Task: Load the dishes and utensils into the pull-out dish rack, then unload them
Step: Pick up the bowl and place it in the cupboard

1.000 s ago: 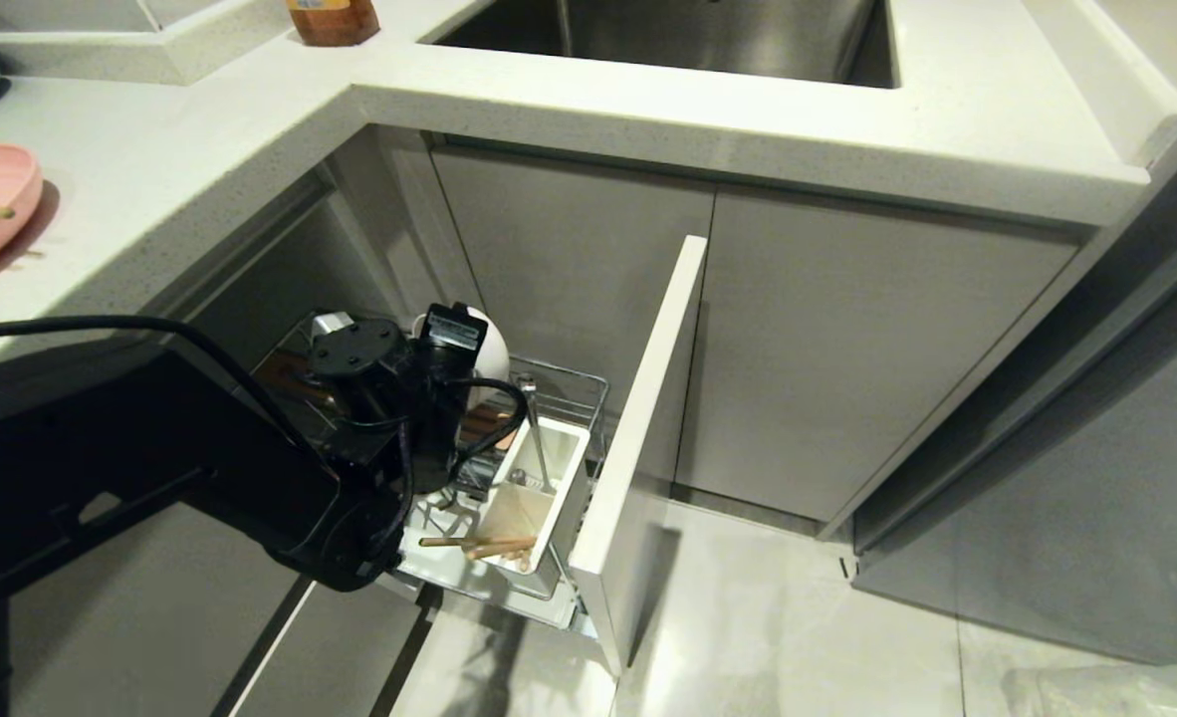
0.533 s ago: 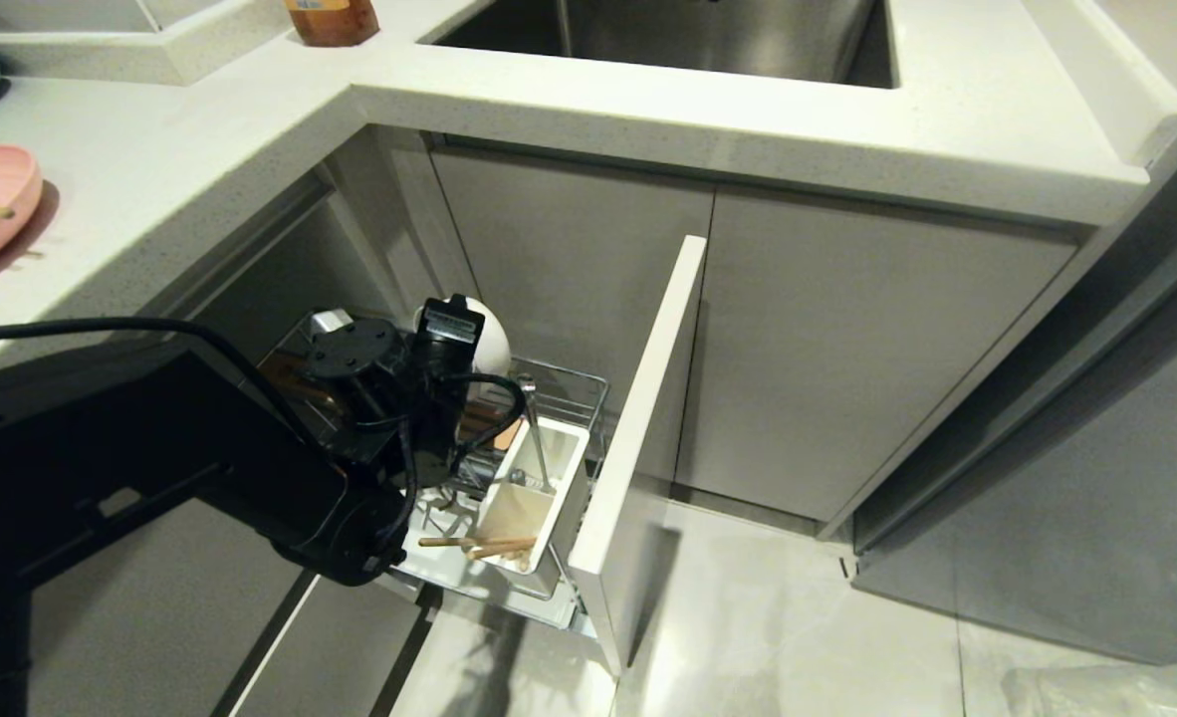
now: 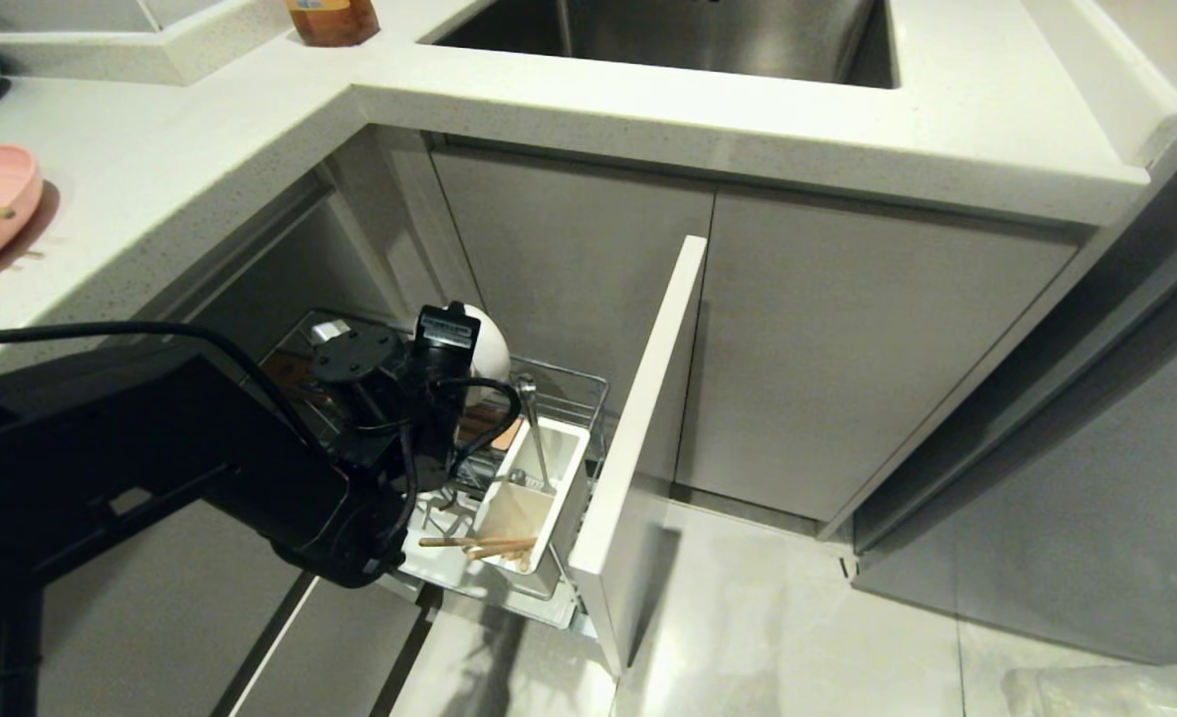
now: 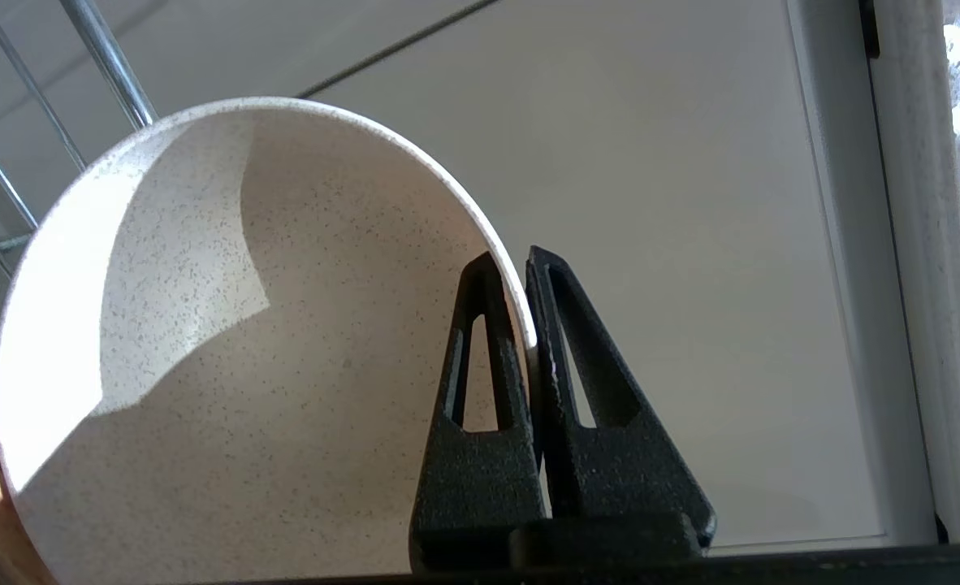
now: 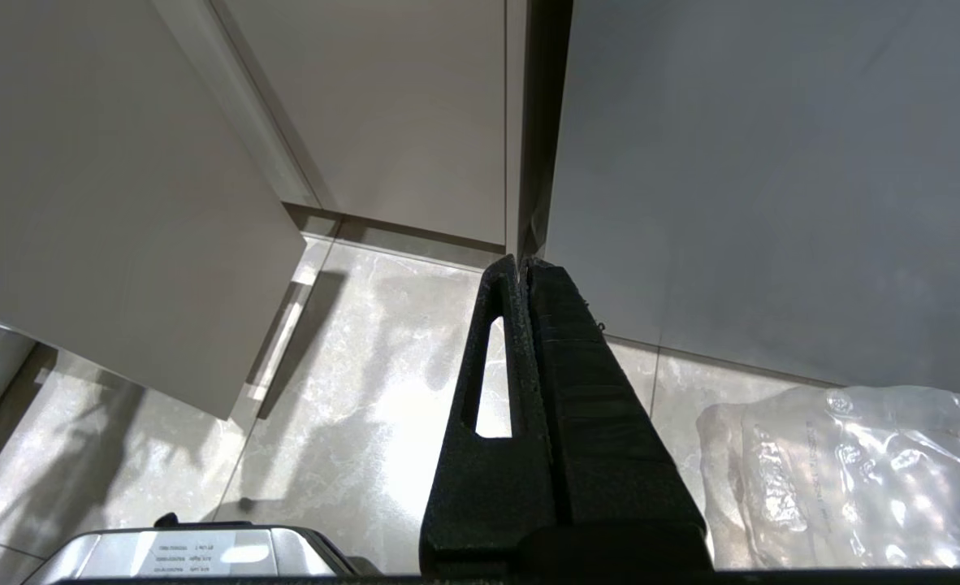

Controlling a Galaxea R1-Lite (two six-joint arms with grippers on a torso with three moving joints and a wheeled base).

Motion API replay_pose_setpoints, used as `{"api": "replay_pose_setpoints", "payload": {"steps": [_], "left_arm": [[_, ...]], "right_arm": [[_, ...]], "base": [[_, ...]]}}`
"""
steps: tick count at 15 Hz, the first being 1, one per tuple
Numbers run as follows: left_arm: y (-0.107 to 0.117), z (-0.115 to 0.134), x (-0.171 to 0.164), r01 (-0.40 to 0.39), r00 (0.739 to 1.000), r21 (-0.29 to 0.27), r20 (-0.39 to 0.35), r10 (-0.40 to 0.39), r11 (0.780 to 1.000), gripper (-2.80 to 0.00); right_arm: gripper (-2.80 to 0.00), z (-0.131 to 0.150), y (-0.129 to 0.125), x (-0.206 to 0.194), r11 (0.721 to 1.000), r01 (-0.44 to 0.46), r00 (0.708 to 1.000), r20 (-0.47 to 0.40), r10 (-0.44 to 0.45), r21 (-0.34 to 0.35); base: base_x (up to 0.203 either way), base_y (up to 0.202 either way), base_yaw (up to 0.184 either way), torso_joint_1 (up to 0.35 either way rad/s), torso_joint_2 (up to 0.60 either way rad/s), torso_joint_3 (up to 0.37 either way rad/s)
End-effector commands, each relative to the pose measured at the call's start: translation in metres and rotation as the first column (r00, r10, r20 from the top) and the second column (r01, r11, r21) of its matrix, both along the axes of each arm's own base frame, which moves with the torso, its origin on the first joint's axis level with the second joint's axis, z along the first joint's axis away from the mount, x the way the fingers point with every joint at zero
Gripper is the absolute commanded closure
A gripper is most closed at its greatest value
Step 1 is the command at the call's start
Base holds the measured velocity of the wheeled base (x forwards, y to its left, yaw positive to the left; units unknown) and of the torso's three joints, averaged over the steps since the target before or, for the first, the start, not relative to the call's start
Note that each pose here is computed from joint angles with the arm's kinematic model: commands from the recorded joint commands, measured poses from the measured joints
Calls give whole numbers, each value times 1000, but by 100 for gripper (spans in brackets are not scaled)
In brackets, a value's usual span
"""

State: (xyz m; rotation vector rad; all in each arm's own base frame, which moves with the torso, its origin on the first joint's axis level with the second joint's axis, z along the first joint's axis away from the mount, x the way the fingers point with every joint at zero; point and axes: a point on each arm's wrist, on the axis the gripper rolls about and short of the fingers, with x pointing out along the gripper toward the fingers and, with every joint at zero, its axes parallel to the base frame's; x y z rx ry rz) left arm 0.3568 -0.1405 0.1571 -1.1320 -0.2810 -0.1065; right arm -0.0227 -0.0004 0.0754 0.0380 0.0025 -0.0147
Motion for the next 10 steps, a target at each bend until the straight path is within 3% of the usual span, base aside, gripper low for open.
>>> {"api": "replay_pose_setpoints", "payload": {"steps": [1, 7, 10], "left_arm": [[2, -1, 1, -5, 1000, -11, 1, 5, 1000, 0], [2, -8, 2, -29, 999, -14, -24, 28, 999, 0], [2, -10, 3, -22, 999, -49, -30, 20, 999, 0]], "right_arm": [[0, 0, 0, 0, 1000, -1, 1000, -2, 1, 0], [0, -1, 0, 0, 1000, 1, 1000, -2, -1, 0], [0, 0, 0, 0, 1000, -1, 1000, -1, 1, 0]], "base": [[0, 0, 0, 0, 0, 0], [0, 0, 0, 0, 0, 0], [0, 0, 0, 0, 0, 0]]}}
